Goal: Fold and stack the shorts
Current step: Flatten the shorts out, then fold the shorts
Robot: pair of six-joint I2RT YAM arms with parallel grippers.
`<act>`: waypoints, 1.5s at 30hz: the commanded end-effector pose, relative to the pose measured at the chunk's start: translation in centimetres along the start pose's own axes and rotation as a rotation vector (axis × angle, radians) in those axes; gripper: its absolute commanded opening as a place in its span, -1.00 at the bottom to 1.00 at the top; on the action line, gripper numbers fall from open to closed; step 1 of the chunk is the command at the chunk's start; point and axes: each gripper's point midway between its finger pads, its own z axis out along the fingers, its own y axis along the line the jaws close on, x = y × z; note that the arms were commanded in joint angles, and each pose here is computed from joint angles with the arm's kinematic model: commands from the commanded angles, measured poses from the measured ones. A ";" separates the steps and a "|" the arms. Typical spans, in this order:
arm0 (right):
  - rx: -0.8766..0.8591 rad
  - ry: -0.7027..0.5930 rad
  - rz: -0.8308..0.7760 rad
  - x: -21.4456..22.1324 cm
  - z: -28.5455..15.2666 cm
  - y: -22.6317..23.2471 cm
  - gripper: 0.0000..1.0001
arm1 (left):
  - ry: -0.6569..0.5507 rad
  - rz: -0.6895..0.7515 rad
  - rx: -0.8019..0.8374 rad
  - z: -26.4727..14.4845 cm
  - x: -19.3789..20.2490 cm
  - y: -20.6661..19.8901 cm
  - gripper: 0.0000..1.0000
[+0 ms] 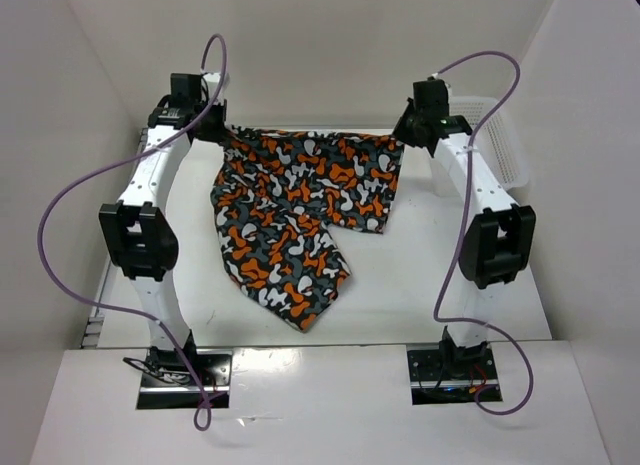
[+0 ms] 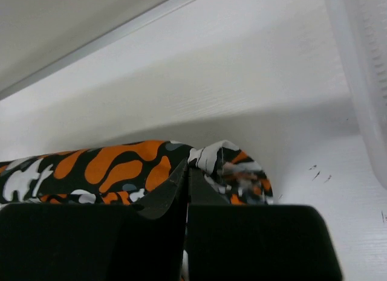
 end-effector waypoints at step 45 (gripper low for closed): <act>-0.567 -0.766 -0.027 -14.8 -49.7 5.8 -1.00 | -1.118 0.282 0.010 -52.5 -15.5 -8.1 -1.00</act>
